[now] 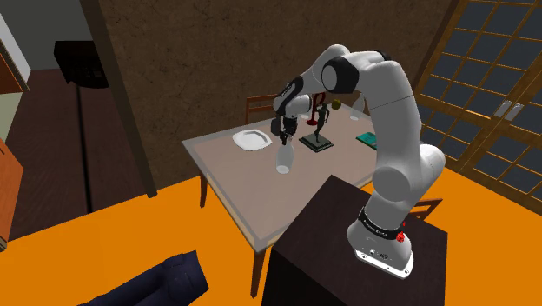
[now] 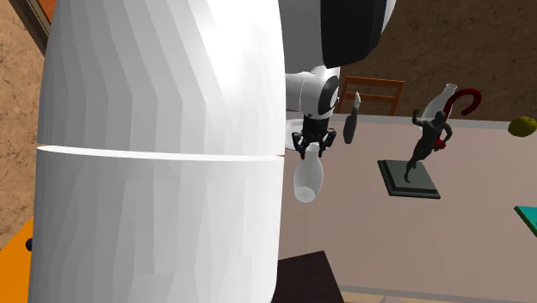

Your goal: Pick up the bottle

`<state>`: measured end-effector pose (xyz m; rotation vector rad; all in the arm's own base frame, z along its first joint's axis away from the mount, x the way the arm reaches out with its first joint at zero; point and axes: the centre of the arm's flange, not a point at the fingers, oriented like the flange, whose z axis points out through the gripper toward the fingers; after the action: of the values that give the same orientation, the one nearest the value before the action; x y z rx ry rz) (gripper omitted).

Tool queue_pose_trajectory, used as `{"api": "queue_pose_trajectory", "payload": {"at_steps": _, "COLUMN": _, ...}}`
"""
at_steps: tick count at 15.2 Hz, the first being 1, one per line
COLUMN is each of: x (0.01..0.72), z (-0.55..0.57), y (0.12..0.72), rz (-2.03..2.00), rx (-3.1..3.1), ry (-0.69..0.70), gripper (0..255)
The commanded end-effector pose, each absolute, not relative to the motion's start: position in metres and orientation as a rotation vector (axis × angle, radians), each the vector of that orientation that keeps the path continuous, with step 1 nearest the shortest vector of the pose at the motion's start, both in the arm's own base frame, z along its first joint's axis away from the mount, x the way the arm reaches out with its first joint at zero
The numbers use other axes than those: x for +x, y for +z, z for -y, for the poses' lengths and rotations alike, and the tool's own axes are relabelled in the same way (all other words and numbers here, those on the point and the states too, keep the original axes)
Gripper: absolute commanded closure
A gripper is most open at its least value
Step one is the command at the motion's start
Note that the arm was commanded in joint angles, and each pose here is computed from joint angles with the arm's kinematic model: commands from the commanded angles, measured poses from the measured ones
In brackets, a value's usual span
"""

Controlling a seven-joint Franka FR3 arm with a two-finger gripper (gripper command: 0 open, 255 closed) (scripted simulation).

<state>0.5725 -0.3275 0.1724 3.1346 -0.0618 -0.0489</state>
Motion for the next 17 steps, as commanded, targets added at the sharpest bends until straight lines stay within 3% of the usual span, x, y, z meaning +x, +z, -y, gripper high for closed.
{"api": "queue_pose_trajectory", "payload": {"at_steps": 1, "x": 0.572, "z": 0.327, "y": 0.171, "rz": 0.061, "rx": 3.135, "ry": -0.052, "gripper": 255}}
{"api": "queue_pose_trajectory", "payload": {"at_steps": 17, "x": 0.572, "z": 0.328, "y": 0.246, "rz": 0.061, "rx": 3.135, "ry": -0.052, "gripper": 255}}
